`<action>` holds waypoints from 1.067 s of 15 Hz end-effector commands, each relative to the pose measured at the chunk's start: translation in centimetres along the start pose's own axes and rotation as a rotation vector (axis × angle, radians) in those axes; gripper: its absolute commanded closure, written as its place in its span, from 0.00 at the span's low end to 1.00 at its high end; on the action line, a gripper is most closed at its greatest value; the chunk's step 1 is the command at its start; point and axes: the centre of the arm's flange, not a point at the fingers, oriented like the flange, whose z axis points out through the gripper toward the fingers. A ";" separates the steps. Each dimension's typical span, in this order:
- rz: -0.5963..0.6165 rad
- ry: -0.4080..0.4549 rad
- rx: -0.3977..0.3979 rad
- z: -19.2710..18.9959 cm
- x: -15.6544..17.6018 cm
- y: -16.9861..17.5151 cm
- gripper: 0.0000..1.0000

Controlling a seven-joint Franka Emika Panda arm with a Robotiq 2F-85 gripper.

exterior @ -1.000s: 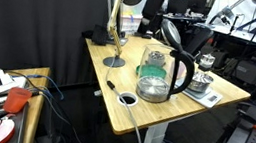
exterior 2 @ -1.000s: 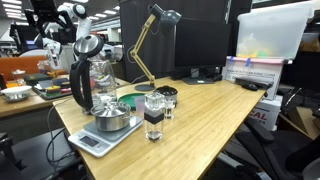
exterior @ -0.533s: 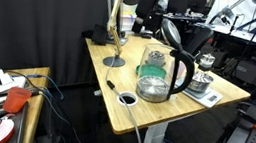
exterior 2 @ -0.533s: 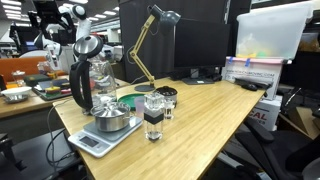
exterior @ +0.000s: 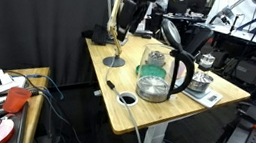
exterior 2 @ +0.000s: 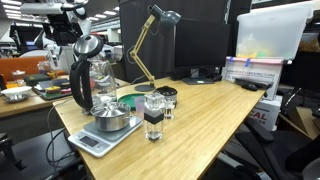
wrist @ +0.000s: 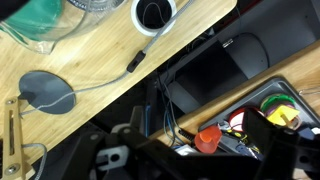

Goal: Turn off the desk lamp

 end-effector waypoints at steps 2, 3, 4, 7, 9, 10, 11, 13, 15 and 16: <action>0.063 -0.058 0.002 6.6 4.2 0.3 0.00; 0.074 -0.071 0.000 8.1 4.9 0.4 0.00; 0.088 -0.080 0.005 9.3 5.6 0.5 0.00; 0.113 -0.089 0.000 11.9 7.2 1.0 0.23; 0.125 -0.087 -0.050 12.8 7.7 1.9 0.32; 0.144 -0.088 -0.064 13.3 7.8 2.4 0.38; 0.159 -0.091 -0.076 13.7 7.9 2.9 0.47; 0.186 -0.108 -0.087 14.6 7.8 3.5 0.61; 0.203 -0.134 -0.087 16.0 7.4 3.5 0.75; 0.210 -0.145 -0.088 16.7 7.1 3.4 0.80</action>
